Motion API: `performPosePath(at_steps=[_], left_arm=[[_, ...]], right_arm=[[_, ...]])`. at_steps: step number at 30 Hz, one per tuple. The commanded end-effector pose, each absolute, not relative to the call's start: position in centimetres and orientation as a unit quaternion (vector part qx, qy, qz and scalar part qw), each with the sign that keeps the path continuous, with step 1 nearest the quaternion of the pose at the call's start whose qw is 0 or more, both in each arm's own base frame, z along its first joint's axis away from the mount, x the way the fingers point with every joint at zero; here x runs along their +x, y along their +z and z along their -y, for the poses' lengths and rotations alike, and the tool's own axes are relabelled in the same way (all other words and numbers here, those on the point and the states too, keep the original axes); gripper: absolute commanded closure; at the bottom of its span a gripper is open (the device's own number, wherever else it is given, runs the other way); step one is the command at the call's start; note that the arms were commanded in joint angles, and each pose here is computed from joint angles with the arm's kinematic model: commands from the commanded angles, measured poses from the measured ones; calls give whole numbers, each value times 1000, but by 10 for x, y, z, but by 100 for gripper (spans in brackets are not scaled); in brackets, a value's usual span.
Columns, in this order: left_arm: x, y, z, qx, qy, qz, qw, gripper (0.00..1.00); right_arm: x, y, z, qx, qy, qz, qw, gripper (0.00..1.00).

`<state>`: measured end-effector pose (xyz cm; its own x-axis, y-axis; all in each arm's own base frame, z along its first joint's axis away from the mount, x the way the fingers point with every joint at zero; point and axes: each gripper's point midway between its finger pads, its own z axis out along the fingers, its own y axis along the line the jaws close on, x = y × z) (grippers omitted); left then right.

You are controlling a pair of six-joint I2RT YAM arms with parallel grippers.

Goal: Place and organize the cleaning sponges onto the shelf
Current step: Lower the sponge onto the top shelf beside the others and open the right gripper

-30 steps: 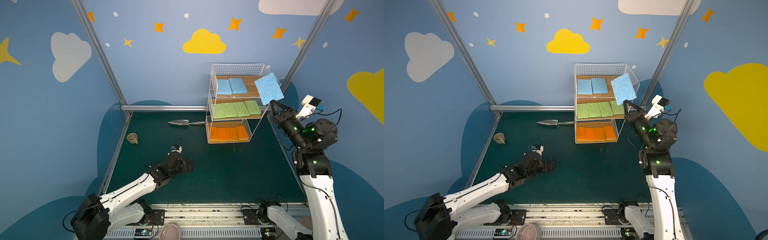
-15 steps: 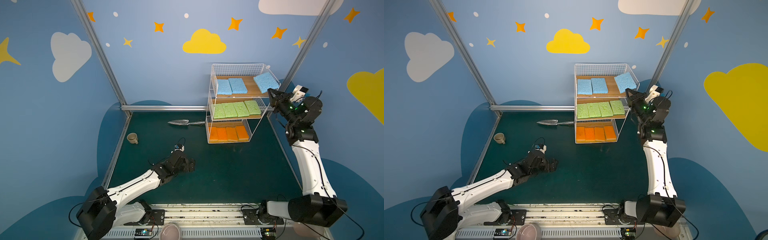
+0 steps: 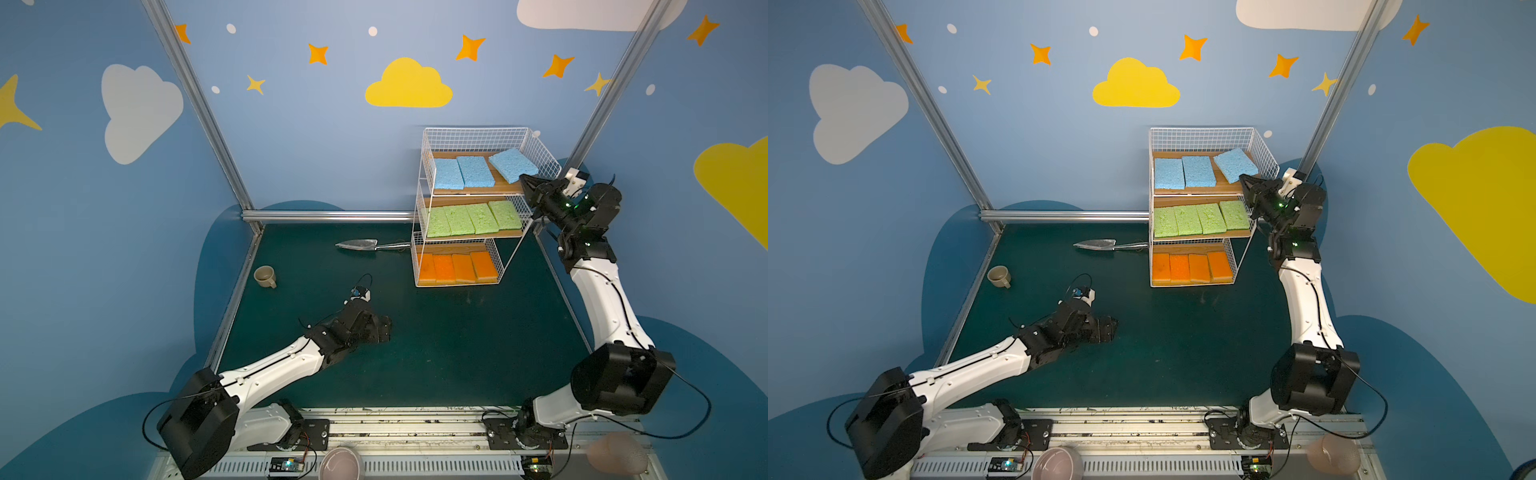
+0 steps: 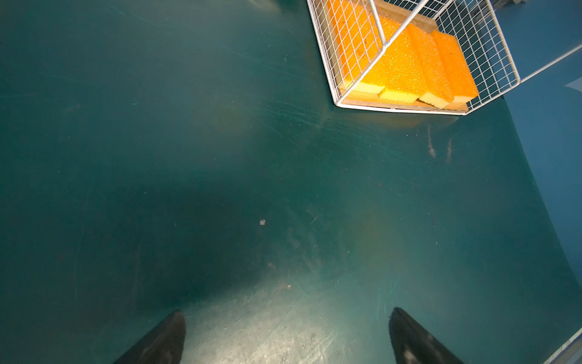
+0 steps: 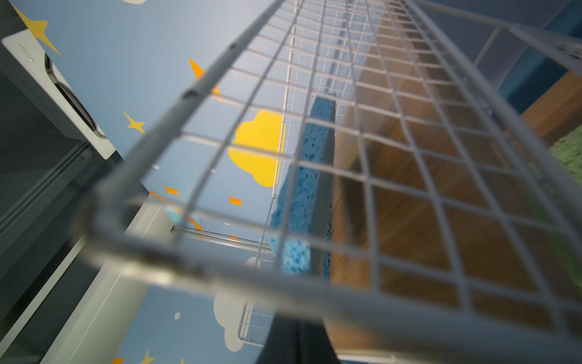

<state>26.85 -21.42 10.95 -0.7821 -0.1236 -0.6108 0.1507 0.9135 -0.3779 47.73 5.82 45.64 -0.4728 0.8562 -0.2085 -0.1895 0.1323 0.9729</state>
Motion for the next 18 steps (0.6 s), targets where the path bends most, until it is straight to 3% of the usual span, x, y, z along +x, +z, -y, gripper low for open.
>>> performPosePath(at_steps=[1, 18], left_arm=[[269, 111, 213, 3, -209, -920, 330, 0], [267, 113, 209, 2, -209, -918, 336, 0]], right_arm=[[471, 487, -62, 243, 610, -595, 463, 100], [478, 468, -90, 234, 612, -613, 442, 100]])
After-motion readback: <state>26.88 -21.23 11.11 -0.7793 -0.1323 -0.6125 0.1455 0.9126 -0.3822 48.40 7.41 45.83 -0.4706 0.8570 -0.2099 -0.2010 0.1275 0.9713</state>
